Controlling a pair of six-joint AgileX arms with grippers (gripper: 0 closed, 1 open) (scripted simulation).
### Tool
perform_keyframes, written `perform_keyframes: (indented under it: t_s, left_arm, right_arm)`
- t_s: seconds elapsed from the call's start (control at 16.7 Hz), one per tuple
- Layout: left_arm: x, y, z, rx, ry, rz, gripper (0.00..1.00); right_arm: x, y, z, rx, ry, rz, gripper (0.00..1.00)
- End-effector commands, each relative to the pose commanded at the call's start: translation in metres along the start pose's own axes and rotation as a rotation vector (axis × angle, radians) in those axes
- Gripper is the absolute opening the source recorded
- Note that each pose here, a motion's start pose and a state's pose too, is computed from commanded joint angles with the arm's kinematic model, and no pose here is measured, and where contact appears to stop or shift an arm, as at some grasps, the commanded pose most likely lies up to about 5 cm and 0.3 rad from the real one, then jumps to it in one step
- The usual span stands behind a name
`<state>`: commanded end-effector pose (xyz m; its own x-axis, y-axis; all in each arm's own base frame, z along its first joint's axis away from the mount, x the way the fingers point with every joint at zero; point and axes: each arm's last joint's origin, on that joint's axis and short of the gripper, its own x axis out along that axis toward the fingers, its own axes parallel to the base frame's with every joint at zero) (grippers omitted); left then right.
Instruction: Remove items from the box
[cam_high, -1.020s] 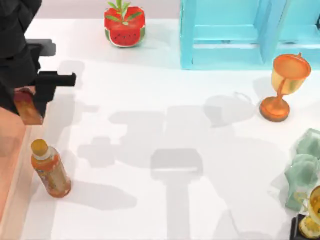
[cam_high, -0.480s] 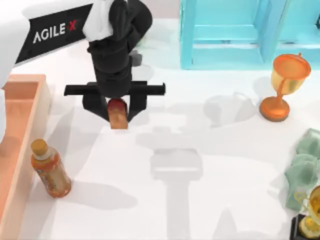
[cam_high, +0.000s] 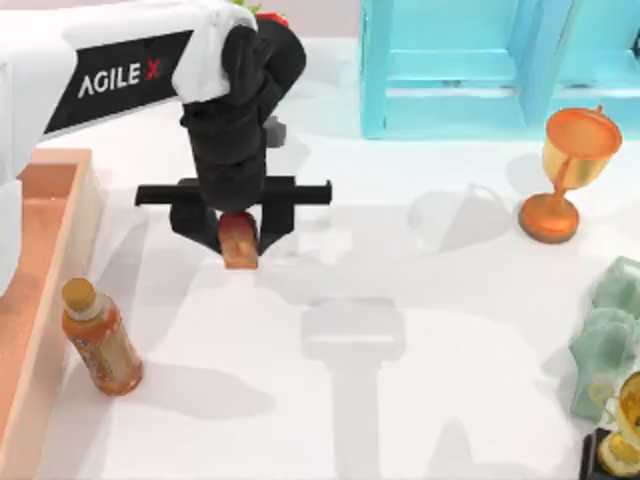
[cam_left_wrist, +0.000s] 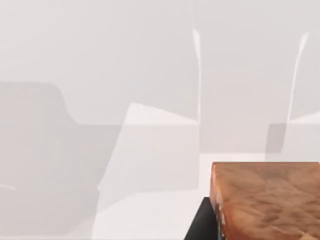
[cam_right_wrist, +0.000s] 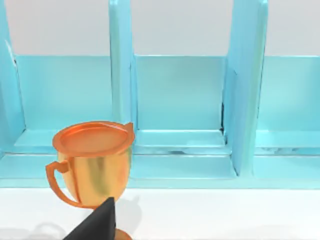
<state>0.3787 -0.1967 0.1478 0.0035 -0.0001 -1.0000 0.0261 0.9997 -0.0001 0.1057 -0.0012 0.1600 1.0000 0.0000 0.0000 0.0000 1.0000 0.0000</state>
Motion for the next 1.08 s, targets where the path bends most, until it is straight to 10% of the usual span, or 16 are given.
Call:
perform_keyframes:
  t_s: [0.42, 1.08]
  left_arm:
    - [0.021, 0.0, -0.001, 0.001, 0.002, 0.002, 0.0]
    - [0.021, 0.0, -0.001, 0.001, 0.002, 0.002, 0.83]
  right_arm:
    - [0.0, 0.0, 0.0, 0.0, 0.0, 0.0, 1.0]
    - [0.0, 0.0, 0.0, 0.0, 0.0, 0.0, 1.0]
